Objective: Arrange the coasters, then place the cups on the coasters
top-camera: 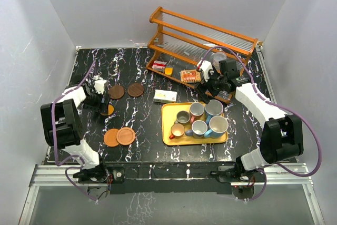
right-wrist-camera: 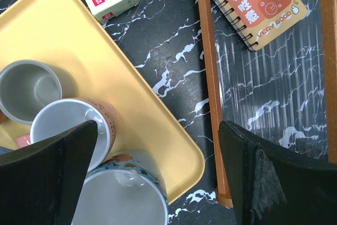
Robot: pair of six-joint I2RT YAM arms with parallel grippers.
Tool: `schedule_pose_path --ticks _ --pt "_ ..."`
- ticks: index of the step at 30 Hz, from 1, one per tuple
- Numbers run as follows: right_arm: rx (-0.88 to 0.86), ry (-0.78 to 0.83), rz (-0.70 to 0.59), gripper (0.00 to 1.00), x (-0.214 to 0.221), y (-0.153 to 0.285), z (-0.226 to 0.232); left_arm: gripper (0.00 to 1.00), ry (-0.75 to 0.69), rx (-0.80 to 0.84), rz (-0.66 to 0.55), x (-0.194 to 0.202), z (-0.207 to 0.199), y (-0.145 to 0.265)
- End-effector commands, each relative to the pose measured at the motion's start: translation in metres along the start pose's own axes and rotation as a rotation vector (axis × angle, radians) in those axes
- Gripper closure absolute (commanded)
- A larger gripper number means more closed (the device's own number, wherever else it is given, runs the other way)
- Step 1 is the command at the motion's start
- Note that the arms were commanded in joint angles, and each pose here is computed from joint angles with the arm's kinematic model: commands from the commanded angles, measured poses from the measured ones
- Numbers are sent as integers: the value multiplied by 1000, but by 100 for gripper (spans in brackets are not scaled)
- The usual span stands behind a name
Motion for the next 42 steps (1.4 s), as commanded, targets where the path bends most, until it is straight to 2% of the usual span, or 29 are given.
schedule_pose_path --ticks 1,15,20,27,36,42 --pt "30 26 -27 2 -8 2 -9 28 8 44 -13 -9 -3 -20" --pt "21 22 -18 2 -6 -1 -9 32 -99 56 106 10 -22 -19" --pt "19 23 -23 2 -8 1 -9 33 -125 69 115 8 -32 -20" --pt "26 28 -27 2 -9 4 -8 35 -242 149 100 -5 -71 -35" --pt "34 26 -23 2 -11 6 -9 35 -475 205 95 -22 -132 -63" --pt "41 18 -17 1 -11 7 -11 35 -513 163 60 -39 -146 -75"
Point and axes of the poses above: each gripper's point midway between its finger pads, its own y axis back along the fingers, its own z axis along the line the jaws close on, x = y × z, the point moved 7 cm from there along y, back along the fingers, and after that the axes turned 7 degrees about y, right-handed, at the moved point
